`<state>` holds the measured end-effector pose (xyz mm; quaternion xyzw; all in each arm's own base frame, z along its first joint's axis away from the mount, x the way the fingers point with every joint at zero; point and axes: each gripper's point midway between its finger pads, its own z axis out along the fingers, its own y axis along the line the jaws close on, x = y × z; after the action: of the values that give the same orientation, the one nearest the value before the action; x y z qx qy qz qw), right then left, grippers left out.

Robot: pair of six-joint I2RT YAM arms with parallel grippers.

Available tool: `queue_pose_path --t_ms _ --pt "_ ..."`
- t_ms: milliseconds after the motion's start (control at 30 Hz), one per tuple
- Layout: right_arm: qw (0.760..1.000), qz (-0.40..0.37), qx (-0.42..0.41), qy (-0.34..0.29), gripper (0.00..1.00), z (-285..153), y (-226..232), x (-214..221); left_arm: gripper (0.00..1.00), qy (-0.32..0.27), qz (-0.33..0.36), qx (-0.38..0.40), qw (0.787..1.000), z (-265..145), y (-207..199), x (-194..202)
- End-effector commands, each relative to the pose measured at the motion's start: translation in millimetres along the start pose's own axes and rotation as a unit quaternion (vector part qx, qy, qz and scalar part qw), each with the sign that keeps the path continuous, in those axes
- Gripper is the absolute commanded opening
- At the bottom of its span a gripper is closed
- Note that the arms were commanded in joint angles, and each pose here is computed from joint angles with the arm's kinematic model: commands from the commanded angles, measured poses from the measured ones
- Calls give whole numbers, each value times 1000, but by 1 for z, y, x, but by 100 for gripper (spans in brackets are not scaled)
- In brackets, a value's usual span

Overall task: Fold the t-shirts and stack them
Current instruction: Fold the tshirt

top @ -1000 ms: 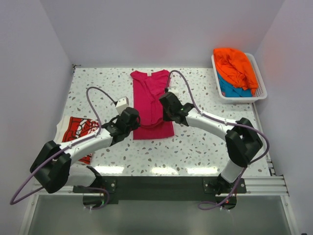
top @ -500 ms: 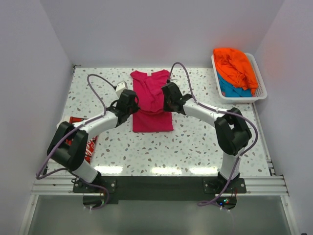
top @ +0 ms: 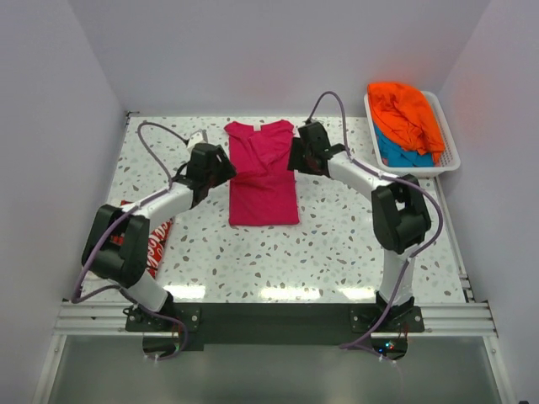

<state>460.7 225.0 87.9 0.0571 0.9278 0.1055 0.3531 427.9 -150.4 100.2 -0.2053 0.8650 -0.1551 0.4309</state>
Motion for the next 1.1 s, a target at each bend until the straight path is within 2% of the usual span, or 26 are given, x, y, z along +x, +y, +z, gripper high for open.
queue_pose_path --t_ms 0,67,100,133,167,333,400,667,733,933,1067 --pt "998 -11 -45 -32 64 -40 21 -24 63 -24 -11 36 999 -30 -15 -15" --pt "999 -12 -48 -22 62 -43 20 -6 58 -16 -12 35 999 -37 -9 0" --pt "998 -20 -55 -15 59 -48 25 9 48 -7 -5 41 999 -41 -14 11" --pt "998 -24 -58 -15 51 -50 29 15 42 3 1 37 999 -43 -10 24" --pt "997 -35 -70 -14 49 -54 42 25 38 2 3 32 999 -46 -10 29" --pt "996 -56 -72 10 47 -40 62 54 19 30 26 42 998 -52 -16 76" --pt "995 -56 -80 11 46 -35 72 51 12 47 27 33 998 -46 -12 92" --pt "995 -70 -67 27 47 11 90 43 0 70 4 -69 995 -44 41 137" --pt "996 -66 -60 15 49 18 95 29 0 76 3 -79 994 -49 52 147" --pt "997 -62 -24 32 49 46 82 27 0 90 2 -94 992 -65 75 160" --pt "998 -59 -15 32 50 52 74 28 0 92 0 -79 993 -73 72 159"
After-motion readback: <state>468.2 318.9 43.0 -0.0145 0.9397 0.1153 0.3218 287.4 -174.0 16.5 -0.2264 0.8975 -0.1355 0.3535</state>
